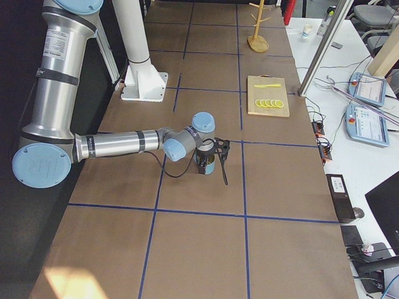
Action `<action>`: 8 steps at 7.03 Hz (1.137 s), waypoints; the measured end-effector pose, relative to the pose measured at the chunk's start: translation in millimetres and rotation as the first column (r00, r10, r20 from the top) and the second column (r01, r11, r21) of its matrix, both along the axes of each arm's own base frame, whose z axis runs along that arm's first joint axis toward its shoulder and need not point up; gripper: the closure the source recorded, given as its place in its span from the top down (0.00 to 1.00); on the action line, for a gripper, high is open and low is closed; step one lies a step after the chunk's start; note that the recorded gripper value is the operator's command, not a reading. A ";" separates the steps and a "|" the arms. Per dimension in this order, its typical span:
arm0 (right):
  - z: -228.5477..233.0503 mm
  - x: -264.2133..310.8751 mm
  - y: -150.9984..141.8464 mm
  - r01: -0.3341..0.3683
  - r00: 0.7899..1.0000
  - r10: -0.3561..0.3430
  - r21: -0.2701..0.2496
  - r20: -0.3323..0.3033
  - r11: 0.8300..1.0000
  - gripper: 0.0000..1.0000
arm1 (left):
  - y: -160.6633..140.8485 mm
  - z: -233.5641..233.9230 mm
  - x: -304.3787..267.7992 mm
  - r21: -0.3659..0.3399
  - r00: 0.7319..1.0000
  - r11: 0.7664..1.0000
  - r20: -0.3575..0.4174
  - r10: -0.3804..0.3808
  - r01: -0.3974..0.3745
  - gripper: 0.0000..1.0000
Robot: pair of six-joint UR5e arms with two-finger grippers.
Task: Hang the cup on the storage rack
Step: 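Grasp the blue mug by its rim with the right gripper, then carry the blue mug toward the table center and set it down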
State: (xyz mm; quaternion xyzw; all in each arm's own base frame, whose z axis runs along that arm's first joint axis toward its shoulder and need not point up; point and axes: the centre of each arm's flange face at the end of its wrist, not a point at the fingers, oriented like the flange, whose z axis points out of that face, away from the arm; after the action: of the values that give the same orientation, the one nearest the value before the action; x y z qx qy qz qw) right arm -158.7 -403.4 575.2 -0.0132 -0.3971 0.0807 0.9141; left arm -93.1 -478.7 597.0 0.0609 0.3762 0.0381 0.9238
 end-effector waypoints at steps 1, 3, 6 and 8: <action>4.3 -5.9 0.4 0.012 1.000 -0.012 -0.008 -0.003 1.000 0.34 | 0.0 -0.9 0.0 0.002 1.000 1.000 0.000 0.000 0.000 1.00; 8.1 -8.8 1.2 0.017 1.000 -0.018 -0.022 -0.003 1.000 0.00 | -0.1 -3.0 0.0 0.006 1.000 1.000 0.000 0.000 0.000 1.00; 4.7 -4.2 1.7 0.016 1.000 -0.016 -0.047 0.009 0.999 0.00 | 0.2 -2.8 0.1 0.004 1.000 1.000 -0.001 0.000 0.000 1.00; -40.5 13.8 -6.3 -0.012 0.999 0.016 -0.078 0.047 0.997 0.00 | 5.1 2.0 1.2 -0.007 1.000 1.000 -0.007 0.001 -0.001 1.00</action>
State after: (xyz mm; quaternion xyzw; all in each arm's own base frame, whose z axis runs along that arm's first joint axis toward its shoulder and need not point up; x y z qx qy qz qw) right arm -144.8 -409.7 534.7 -0.0477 -0.4154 0.1020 0.9027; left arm -91.9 -473.6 599.1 0.0578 0.3794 0.0371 0.9227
